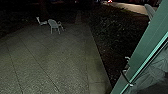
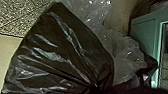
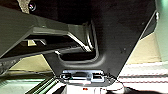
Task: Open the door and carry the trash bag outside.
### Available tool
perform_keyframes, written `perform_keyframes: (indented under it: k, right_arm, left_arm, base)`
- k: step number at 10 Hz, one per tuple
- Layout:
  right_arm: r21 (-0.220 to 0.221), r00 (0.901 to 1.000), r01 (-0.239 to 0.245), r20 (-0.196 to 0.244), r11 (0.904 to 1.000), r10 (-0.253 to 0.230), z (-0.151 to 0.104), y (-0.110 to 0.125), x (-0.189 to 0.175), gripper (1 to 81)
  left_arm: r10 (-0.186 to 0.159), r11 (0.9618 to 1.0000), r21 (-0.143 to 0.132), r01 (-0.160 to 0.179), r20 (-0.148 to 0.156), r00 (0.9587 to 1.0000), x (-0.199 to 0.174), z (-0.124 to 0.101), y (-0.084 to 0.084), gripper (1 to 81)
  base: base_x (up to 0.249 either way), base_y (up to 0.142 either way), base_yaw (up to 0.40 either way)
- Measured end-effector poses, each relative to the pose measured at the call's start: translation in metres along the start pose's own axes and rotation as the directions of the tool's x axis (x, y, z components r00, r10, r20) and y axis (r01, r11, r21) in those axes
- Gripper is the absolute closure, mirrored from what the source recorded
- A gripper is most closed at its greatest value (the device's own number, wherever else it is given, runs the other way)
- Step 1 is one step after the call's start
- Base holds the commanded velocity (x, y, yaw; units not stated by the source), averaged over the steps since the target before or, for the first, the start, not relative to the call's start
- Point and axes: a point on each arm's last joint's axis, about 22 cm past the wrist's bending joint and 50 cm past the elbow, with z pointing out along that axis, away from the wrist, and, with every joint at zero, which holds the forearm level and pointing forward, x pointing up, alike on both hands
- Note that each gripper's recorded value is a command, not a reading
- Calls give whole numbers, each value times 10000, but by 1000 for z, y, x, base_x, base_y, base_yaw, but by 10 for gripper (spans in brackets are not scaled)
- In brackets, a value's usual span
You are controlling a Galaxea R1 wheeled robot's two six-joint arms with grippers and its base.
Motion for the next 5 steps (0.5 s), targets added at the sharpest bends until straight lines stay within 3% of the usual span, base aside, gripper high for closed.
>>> perform_keyframes:
  k: [1,3,5]
  right_arm:
    - [36,9994,313,143,9995,-313,1,-3,6,10]
    - [63,9943,971,442,9953,-973,4,-6,18,10]
    - [135,9863,1435,800,9896,-1441,7,-10,23,10]
  left_arm:
    - [-441,9988,196,444,-181,9989,6,-11,-19,811]
    - [-1366,9883,585,1406,-682,9883,6,-33,-55,811]
    - [-1963,9776,586,2020,-905,9764,1,-41,-63,811]
  base:
    - [0,0,0]
    - [0,0,0]
    - [0,0,0]
